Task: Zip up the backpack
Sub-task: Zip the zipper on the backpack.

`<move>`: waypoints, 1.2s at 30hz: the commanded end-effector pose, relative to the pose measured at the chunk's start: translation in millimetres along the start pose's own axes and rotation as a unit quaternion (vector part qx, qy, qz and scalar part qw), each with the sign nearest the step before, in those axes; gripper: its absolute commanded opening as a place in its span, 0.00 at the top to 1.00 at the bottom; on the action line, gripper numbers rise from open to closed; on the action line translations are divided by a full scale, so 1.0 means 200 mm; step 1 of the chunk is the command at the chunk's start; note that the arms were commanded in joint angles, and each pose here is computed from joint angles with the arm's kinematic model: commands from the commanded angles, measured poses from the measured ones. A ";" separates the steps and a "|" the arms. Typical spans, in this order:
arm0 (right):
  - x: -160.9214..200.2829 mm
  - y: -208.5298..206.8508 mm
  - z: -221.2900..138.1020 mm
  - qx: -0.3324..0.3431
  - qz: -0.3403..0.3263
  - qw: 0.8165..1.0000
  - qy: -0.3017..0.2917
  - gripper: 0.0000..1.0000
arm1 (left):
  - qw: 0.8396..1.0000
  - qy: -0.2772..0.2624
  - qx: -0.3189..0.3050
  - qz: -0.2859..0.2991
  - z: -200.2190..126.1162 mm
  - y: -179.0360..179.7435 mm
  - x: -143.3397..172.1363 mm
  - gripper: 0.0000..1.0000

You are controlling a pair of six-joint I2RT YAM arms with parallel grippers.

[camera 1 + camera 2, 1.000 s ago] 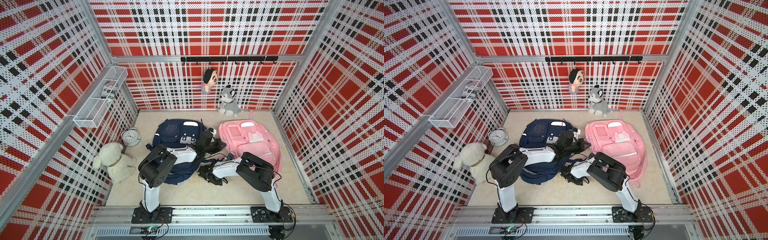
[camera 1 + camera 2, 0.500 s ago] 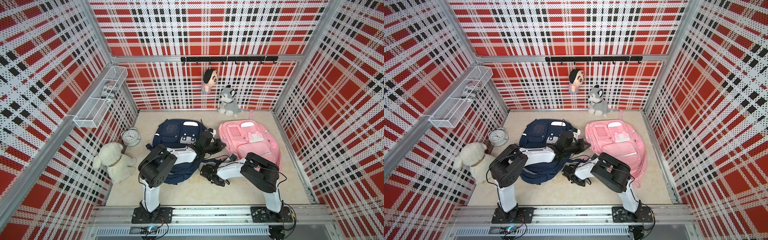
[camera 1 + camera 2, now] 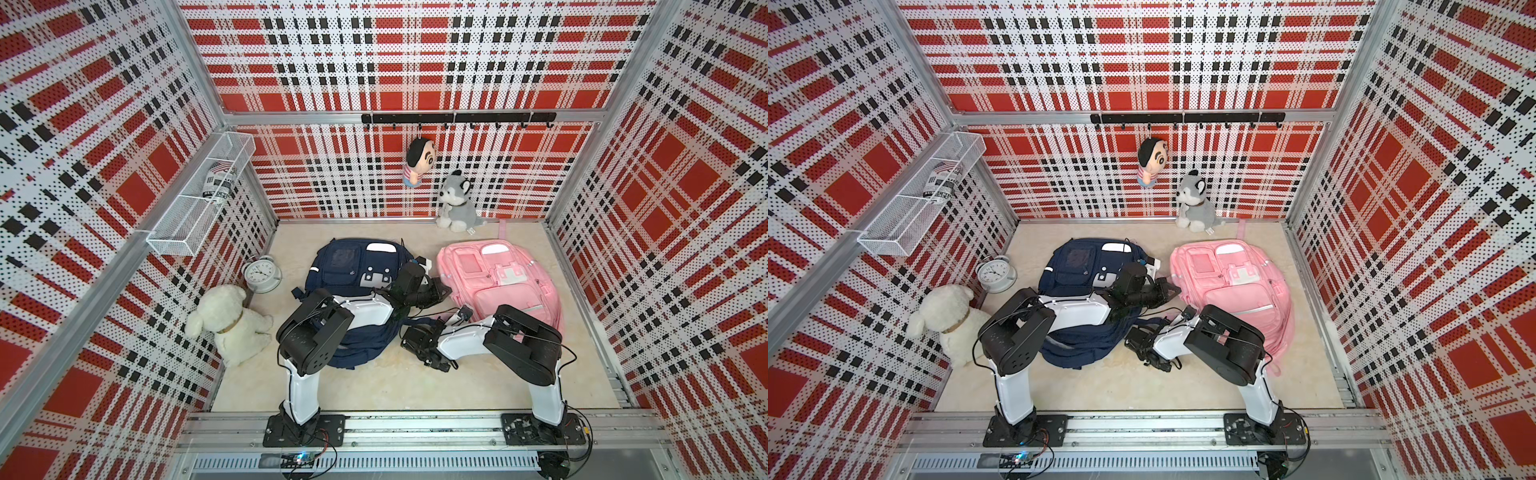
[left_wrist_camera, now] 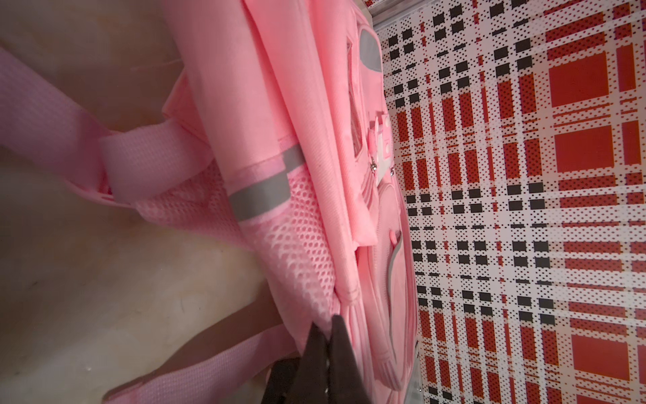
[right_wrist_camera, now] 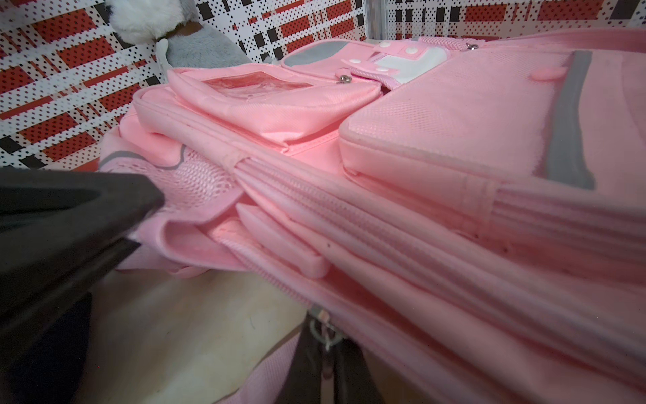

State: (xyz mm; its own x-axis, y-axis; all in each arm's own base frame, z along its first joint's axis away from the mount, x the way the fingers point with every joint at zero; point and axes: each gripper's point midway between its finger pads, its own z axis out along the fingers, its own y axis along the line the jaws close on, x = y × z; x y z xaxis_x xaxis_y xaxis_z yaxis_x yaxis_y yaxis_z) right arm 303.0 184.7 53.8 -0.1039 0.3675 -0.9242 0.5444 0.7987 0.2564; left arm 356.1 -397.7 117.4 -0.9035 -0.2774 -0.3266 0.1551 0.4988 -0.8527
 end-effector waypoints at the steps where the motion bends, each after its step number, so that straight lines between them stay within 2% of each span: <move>1: -0.03 0.01 0.01 -0.001 0.007 1.000 0.003 1.00 | 0.999 -0.024 0.035 0.014 -0.05 -0.12 -0.08 1.00; 6: -0.01 0.01 0.00 -0.001 0.004 1.000 0.021 1.00 | 0.999 -0.027 0.034 0.013 -0.05 -0.11 -0.09 1.00; 16: 0.08 0.03 -0.05 -0.049 -0.034 0.991 0.121 1.00 | 0.999 -0.036 0.028 0.012 -0.07 -0.07 -0.15 1.00; 22: 0.17 0.06 -0.13 -0.112 -0.076 0.970 0.201 1.00 | 0.999 -0.040 0.022 0.011 -0.05 -0.03 -0.17 1.00; 30: 0.21 0.12 -0.22 -0.165 -0.172 0.937 0.253 1.00 | 0.999 -0.051 0.008 0.010 -0.05 0.03 -0.22 1.00; 36: 0.18 0.04 -0.28 -0.182 -0.219 0.916 0.281 1.00 | 0.998 -0.057 -0.002 0.007 -0.04 0.09 -0.25 1.00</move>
State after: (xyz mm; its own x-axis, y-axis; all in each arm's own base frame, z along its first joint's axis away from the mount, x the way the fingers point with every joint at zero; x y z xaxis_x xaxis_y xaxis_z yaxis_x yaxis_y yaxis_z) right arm 275.8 234.1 43.6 -0.6340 0.1849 -0.7509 0.1394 0.9824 0.1242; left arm 380.0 -369.8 105.8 -0.8925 -0.3202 -0.3177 0.1095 0.5294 -0.8413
